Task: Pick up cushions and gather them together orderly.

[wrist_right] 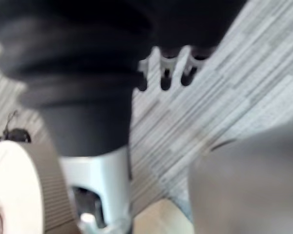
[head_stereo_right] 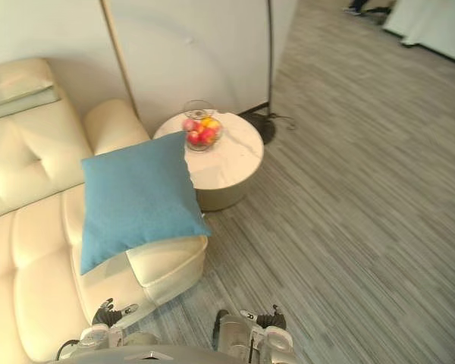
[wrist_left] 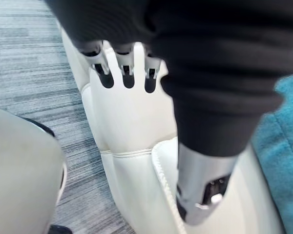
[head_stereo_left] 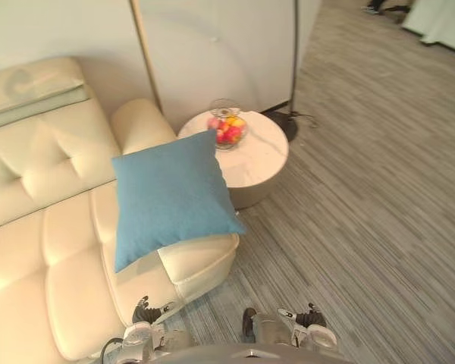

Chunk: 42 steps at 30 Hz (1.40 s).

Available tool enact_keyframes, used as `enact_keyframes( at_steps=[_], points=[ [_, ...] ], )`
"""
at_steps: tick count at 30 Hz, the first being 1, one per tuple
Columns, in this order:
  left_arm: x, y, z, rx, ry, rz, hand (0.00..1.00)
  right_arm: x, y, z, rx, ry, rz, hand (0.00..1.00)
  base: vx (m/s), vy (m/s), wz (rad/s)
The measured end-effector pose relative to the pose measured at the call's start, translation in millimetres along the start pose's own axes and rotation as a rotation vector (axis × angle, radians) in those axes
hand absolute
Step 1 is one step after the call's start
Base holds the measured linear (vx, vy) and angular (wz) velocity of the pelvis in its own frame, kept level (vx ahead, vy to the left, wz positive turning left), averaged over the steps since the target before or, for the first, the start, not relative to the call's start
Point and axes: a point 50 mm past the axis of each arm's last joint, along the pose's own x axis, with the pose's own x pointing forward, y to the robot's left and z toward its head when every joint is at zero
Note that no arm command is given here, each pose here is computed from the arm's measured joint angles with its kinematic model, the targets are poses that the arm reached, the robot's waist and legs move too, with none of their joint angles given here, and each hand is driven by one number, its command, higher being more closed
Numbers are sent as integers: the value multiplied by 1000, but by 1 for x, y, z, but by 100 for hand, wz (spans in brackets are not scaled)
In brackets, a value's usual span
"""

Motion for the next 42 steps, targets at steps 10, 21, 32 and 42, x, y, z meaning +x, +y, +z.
enact_keyframes(
  at_steps=[10, 21, 32, 42],
  points=[
    [4, -1, 16, 40, -48, -9, 0, -4, 19, 5, 43, -19, 45, 0, 174, -13, 57],
    [2, 30, -9, 47, 36, 60, 0, 0, -7, 43, 84, -169, -39, 0, -39, 36, -3],
    [-1, 117, 46, -35, -164, 320, 0, -6, -62, 155, 9, -558, -149, 0, -108, 40, 0],
    [-4, 67, 195, -108, -582, 178, 0, -41, 9, 272, -6, -884, 42, 0, -3, 37, 15]
  ],
)
